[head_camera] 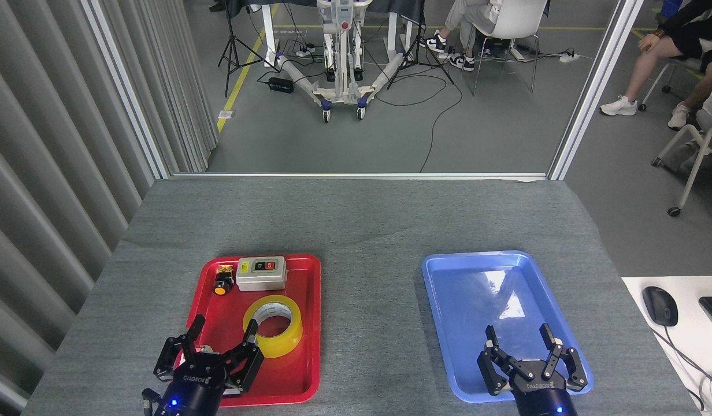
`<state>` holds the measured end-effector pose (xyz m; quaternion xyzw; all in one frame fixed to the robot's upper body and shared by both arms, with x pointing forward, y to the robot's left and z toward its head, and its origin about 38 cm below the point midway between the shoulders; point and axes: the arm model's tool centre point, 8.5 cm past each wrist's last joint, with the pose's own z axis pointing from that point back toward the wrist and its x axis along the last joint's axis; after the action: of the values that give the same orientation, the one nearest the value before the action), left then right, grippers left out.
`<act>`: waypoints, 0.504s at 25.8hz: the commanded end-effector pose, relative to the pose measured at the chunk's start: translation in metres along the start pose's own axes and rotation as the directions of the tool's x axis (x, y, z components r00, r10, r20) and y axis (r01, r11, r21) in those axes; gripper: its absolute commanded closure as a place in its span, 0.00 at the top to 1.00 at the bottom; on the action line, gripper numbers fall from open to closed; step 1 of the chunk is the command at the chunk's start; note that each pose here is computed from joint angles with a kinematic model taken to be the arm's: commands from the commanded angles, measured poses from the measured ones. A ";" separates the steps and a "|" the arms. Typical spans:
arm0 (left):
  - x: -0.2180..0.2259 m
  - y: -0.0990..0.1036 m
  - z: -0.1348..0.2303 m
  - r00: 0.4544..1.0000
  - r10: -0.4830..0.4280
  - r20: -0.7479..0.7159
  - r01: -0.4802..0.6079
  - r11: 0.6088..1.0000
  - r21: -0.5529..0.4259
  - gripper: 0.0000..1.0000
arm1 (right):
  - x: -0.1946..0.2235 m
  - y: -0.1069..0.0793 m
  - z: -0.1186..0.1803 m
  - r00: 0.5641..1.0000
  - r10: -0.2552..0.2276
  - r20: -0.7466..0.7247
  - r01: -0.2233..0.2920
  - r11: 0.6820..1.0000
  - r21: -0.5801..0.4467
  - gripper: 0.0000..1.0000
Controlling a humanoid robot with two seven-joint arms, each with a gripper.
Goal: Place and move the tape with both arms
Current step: 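Move the left gripper over the yellow tape roll in the red tray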
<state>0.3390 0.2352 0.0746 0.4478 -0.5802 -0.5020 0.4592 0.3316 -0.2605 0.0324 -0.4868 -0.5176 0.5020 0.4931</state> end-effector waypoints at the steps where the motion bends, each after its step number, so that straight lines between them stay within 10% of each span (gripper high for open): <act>1: 0.003 0.001 -0.003 1.000 0.000 0.013 0.001 0.996 -0.087 1.00 | 0.001 0.000 0.000 1.000 -0.001 0.002 0.001 1.000 0.000 1.00; 8: 0.040 -0.012 -0.022 0.993 0.056 0.107 0.017 0.811 -0.585 1.00 | 0.010 0.001 -0.001 1.000 -0.025 -0.001 0.025 1.000 -0.004 1.00; 13: 0.045 0.018 -0.061 0.991 0.085 0.104 -0.004 0.793 -0.610 1.00 | 0.017 0.000 -0.001 0.999 -0.040 -0.002 0.040 0.999 -0.007 1.00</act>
<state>0.3716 0.1907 0.0842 0.2457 -0.4293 -0.6737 0.5491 0.3321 -0.2469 0.0323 -0.4797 -0.5274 0.4915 0.5001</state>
